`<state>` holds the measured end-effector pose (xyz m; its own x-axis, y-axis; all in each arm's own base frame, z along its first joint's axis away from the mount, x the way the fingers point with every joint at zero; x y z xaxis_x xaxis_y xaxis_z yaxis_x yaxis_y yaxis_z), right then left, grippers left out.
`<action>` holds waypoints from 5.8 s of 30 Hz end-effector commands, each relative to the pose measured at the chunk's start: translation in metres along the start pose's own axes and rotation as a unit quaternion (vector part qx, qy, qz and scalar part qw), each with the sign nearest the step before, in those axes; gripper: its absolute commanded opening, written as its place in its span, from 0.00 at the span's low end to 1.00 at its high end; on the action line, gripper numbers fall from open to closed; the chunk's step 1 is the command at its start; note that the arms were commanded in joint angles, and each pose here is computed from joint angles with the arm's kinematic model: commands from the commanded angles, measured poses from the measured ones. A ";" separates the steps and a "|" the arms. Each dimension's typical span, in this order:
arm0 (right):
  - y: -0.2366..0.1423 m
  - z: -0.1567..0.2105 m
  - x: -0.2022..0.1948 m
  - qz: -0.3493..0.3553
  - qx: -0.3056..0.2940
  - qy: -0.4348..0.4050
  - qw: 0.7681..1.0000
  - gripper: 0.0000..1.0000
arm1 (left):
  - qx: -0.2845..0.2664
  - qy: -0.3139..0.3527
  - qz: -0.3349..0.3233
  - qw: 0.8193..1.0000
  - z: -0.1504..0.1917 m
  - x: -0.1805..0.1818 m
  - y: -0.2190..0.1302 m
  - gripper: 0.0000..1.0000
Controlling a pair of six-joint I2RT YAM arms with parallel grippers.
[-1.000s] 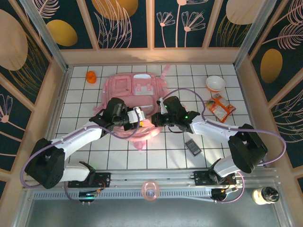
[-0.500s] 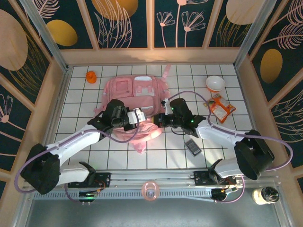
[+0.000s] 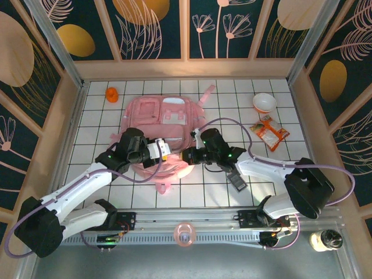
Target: Pack the student bag
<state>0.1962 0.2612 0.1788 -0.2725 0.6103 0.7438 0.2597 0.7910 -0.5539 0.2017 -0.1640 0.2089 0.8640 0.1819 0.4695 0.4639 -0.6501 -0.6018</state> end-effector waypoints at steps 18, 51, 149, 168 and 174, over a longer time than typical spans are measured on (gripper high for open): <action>-0.013 -0.018 0.017 -0.027 -0.041 -0.029 0.998 0.00 | -0.017 -0.001 0.032 0.999 -0.014 0.013 0.040 0.20; -0.025 -0.123 -0.078 0.161 -0.083 -0.006 0.984 0.00 | -0.085 0.043 0.047 0.994 -0.019 -0.012 -0.004 0.00; -0.049 -0.074 -0.019 -0.056 -0.011 -0.524 0.850 0.75 | -0.260 -0.036 -0.003 0.965 -0.001 -0.022 -0.035 0.00; -0.051 -0.077 -0.033 -0.128 0.055 -0.499 0.855 0.73 | -0.259 -0.026 -0.023 0.965 -0.001 -0.020 -0.038 0.00; -0.055 -0.075 -0.037 -0.129 0.049 -0.495 0.858 0.73 | -0.264 -0.025 -0.025 0.964 -0.002 -0.019 -0.039 0.00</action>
<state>0.2694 0.1908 0.2061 -0.9751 0.1491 0.1640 0.0452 0.8582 -0.5114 0.1687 -0.1389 0.1955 0.8943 0.2784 0.3502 0.3900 -0.8687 -0.3054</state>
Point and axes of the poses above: each hand's point on the last joint's axis, 136 mm out from that joint toward the fingers, its own y axis out along the fingers, its own x axis along the line the jaws close on, z = x × y, the point moved 9 cm from there along -y, back along the fingers, and after that the axes turned 9 degrees about y, right-handed, at the moved point
